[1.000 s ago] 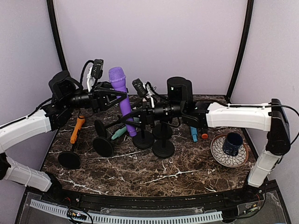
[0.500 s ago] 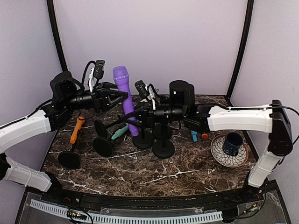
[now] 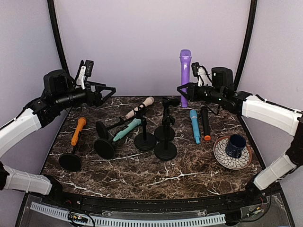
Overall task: Remove the microphone from the stand
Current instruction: Place the microphone at the corner of the board.
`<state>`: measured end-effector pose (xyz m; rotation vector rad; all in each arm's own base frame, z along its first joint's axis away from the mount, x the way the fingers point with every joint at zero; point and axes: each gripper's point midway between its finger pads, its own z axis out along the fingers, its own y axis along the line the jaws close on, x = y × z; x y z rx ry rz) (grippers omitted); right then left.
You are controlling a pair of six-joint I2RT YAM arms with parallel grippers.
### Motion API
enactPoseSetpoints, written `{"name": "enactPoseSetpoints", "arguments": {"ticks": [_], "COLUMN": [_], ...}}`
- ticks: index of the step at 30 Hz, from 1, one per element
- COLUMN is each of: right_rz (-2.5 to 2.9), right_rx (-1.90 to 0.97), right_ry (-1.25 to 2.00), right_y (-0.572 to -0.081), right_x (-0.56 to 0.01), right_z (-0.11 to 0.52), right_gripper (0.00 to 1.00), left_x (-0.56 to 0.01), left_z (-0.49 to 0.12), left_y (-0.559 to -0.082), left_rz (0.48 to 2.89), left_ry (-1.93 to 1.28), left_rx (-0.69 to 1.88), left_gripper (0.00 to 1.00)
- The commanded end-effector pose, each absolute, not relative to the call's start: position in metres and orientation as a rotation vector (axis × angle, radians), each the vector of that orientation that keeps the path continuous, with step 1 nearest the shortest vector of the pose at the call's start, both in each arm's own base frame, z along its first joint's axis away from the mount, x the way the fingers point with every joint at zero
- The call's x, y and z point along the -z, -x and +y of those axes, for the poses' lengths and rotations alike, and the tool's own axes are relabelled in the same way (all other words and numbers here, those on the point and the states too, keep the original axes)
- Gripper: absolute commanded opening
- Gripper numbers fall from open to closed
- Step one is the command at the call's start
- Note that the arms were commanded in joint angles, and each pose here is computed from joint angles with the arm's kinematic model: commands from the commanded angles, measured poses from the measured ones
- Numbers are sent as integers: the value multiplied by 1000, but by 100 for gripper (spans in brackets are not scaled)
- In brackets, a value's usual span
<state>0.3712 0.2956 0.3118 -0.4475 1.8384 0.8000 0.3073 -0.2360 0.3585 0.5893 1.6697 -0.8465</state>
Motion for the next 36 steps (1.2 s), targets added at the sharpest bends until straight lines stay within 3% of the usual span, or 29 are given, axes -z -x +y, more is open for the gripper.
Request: {"name": "enactPoseSetpoints", "arguments": {"ticks": [1,13,17,33,36], "right_rz": [2097,2396,2458,2629,2637], "right_rx": [-611,-265,-120,-98,-121], "right_ry": [227,-112,-159,-175,-162], "right_y": [-406,-460,-463,-454,-452], "right_x": [-234,-112,-93,-45,-43], "right_z": [220,91,67,65,69], "right_gripper": [8,6,10,30,37], "left_x": [-354,-349,-344,-339,-338], "left_z": [-203,-192,-192,-192,-192], "left_y": [-314,-315,-315,-318,-318], "left_rz": [1746,1754,1763,1776,1780], "left_ry": [-495,-509,-515,-519,-520], "left_rx": [757,668,655,652,650], "left_gripper": [91,92,92,92,92]}}
